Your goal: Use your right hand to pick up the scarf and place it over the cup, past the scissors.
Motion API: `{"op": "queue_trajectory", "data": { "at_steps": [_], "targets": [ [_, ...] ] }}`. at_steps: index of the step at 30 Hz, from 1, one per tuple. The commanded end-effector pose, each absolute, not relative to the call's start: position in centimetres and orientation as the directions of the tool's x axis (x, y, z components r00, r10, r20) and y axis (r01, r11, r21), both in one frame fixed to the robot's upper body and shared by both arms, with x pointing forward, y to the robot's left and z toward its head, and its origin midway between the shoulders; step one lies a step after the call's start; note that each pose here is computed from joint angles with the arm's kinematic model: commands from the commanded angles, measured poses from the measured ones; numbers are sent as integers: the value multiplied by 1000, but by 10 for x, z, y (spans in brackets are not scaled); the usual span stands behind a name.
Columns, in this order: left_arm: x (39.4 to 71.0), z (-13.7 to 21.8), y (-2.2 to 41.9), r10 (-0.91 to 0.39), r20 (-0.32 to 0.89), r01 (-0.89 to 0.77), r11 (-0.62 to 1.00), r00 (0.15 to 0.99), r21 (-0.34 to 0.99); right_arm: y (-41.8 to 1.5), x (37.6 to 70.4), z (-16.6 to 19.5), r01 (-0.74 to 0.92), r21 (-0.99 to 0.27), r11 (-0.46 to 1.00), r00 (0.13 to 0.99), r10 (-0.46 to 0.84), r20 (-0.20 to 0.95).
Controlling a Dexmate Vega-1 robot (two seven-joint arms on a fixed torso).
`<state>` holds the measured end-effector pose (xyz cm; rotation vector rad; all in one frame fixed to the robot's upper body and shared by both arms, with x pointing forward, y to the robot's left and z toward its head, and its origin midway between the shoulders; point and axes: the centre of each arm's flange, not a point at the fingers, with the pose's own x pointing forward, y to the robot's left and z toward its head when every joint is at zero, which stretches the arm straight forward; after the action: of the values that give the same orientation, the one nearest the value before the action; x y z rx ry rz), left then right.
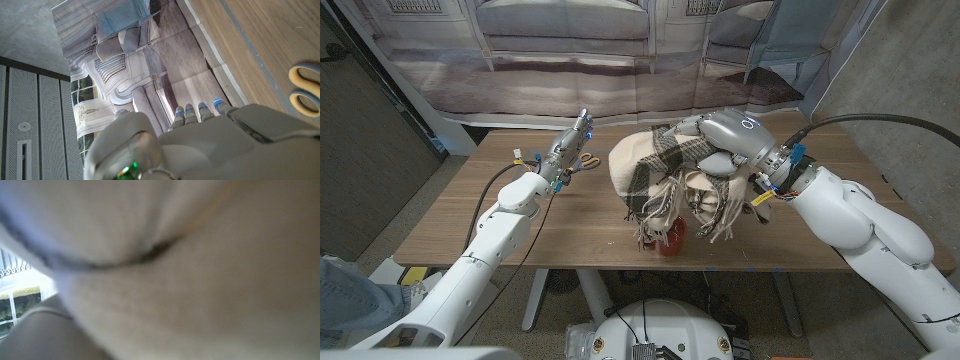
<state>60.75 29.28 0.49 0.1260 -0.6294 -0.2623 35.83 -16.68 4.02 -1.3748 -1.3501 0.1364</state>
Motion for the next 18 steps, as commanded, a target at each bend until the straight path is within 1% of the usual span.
{"op": "queue_trajectory", "data": {
  "at_steps": [1,18],
  "targets": [
    [603,6,293,-276,569,199,961,774,195,-168,353,30,591,-742,315,332,744,580],
    [595,2,290,-274,581,196,961,766,195,-155,354,11,608,-743,280,317,772,551]
  ]
}}
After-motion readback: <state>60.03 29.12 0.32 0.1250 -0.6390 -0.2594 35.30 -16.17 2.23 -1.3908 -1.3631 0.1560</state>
